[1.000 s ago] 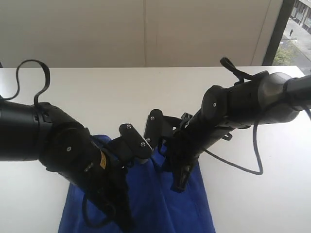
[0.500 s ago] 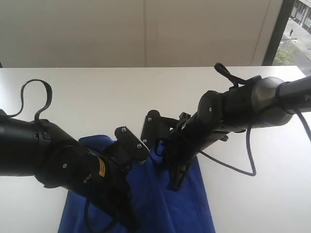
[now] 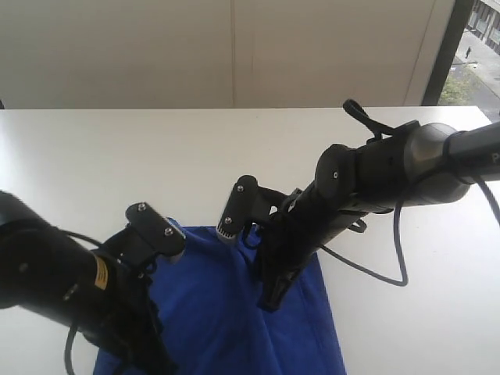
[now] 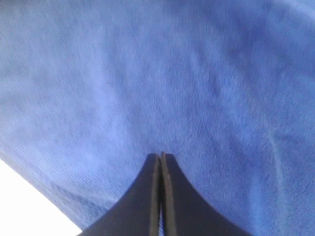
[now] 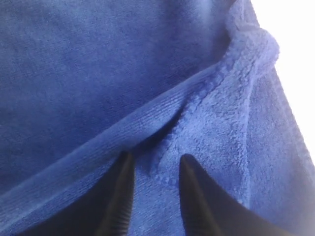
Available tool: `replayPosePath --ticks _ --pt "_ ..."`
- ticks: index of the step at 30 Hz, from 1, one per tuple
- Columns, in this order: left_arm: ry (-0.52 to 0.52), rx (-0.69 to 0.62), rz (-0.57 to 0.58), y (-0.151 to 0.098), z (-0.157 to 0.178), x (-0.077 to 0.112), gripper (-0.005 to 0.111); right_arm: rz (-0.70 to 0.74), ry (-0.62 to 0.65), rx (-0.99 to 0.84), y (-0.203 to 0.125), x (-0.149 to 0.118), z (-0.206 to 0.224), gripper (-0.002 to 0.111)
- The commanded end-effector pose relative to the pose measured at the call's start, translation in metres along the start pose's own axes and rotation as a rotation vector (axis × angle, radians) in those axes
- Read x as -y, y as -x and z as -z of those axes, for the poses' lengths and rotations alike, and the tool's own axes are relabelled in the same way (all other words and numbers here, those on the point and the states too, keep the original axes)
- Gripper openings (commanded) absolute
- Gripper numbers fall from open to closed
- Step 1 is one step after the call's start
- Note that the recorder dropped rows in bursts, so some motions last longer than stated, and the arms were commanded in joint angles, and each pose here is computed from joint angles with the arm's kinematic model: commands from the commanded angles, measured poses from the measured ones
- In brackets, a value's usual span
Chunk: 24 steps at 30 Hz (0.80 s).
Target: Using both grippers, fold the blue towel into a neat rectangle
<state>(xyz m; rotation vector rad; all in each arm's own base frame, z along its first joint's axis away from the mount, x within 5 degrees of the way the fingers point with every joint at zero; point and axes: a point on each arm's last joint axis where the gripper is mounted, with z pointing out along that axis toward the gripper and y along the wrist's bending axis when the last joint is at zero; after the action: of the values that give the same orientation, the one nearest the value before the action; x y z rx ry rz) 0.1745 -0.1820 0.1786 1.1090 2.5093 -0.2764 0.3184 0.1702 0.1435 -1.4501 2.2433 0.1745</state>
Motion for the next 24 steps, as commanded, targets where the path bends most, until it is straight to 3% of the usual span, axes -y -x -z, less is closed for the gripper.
replayPosePath --ticks 1,15,24 --pt "0.005 0.031 0.09 -0.016 -0.008 0.0 0.0 -0.012 -0.022 0.02 0.003 0.002 0.003 0.031" --pt "0.01 0.016 0.152 -0.036 -0.015 -0.001 0.0 -0.068 -0.052 0.006 -0.004 0.006 -0.017 0.03" --pt "0.012 -0.039 0.154 -0.04 -0.026 -0.001 0.0 -0.054 -0.095 0.039 0.002 0.009 -0.008 0.001"
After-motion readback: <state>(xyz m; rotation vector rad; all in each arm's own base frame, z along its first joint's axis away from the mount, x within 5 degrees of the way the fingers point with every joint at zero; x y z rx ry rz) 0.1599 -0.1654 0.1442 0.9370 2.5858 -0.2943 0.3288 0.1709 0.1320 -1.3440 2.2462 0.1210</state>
